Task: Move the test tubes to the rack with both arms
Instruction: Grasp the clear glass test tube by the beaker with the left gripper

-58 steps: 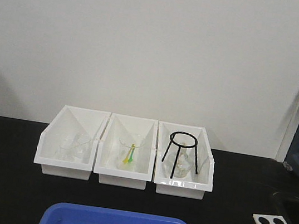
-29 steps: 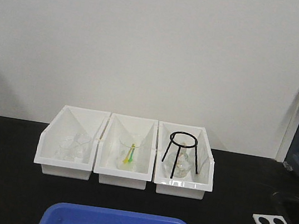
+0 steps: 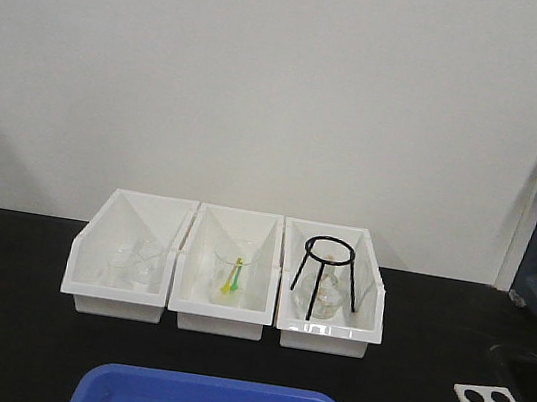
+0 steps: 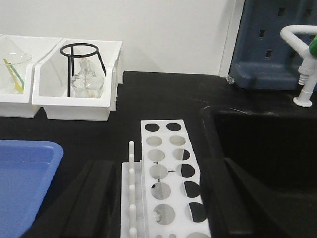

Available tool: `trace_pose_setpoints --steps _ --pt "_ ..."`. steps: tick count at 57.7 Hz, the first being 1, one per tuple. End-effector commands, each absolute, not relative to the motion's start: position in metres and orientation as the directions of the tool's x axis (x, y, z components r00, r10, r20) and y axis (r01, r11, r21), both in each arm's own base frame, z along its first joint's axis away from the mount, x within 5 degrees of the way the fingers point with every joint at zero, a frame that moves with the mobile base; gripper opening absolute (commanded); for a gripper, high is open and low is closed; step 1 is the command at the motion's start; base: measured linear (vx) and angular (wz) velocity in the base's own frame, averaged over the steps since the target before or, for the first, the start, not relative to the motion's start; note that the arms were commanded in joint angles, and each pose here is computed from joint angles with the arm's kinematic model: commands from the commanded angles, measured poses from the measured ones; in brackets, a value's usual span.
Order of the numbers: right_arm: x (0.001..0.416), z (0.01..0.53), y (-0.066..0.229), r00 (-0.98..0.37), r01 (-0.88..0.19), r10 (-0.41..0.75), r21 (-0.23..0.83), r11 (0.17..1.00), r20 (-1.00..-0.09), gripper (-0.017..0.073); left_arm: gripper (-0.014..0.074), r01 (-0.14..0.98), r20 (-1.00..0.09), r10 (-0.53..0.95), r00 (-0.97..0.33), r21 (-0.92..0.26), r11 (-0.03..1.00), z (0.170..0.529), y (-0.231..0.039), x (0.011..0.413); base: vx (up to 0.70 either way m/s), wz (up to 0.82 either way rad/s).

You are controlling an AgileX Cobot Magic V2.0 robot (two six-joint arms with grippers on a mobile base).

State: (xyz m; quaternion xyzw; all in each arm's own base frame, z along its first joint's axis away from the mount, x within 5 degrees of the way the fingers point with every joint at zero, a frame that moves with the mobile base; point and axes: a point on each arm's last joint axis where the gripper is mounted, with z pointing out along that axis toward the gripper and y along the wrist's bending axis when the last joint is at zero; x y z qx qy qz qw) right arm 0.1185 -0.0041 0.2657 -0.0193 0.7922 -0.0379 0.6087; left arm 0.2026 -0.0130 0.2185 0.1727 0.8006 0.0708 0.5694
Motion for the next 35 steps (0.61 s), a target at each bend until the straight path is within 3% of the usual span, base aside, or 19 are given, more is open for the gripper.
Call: trace_pose_setpoints --steps 1,35 --pt "0.122 0.283 -0.004 -0.159 0.023 -0.087 -0.092 0.996 -0.983 0.0450 0.0519 0.171 -0.924 0.349 -0.158 0.323 0.931 0.232 -0.017 0.217 0.00 0.00" --pt "0.122 0.281 -0.005 -0.178 0.023 -0.086 -0.092 0.995 -0.980 0.0450 0.0519 0.124 -0.937 0.335 -0.103 0.322 0.939 0.201 -0.016 0.252 0.00 0.00"
